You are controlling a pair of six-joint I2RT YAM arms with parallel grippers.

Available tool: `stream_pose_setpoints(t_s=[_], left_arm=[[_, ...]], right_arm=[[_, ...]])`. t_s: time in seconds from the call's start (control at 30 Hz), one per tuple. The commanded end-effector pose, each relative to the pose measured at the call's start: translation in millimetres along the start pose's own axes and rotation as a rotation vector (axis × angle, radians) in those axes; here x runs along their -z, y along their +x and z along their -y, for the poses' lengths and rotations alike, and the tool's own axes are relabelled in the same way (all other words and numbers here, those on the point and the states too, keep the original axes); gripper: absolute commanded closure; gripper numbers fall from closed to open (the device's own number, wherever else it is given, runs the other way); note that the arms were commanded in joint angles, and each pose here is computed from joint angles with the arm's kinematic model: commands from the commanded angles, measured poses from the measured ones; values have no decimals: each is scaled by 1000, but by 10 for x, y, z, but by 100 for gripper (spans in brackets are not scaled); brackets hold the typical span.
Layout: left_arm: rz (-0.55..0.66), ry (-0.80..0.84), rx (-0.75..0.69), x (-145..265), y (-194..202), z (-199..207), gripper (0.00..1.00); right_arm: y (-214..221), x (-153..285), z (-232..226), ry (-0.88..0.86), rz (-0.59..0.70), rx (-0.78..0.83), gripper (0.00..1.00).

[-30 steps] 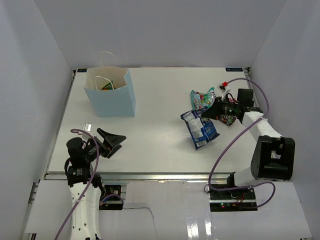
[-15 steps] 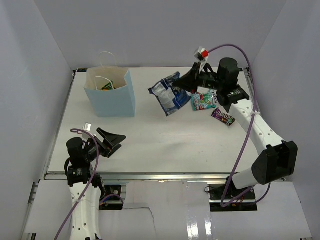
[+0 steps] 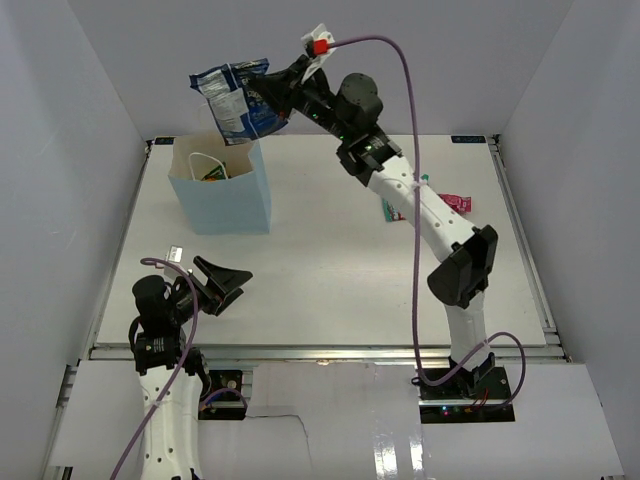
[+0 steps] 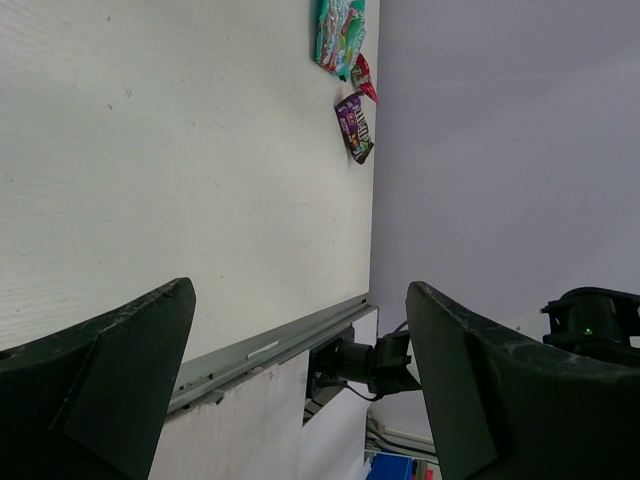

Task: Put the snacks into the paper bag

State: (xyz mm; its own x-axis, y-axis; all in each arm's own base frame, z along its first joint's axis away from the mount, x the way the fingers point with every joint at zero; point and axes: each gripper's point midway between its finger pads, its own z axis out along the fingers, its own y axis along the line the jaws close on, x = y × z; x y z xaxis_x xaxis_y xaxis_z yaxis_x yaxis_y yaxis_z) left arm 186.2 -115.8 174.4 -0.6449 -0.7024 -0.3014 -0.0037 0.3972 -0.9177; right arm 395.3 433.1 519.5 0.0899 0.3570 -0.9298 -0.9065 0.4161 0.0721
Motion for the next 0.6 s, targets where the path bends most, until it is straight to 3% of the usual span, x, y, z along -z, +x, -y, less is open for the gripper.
stream_pose_setpoints(t_s=[0.0,0.57], left_arm=[[2,37,-48,46,-7,134,4],[-9,21,-31,23,52,5,4]], right_arm=[[-404,-233,36,94,214,91,92],[434,-685,-245,150,280,90,92]])
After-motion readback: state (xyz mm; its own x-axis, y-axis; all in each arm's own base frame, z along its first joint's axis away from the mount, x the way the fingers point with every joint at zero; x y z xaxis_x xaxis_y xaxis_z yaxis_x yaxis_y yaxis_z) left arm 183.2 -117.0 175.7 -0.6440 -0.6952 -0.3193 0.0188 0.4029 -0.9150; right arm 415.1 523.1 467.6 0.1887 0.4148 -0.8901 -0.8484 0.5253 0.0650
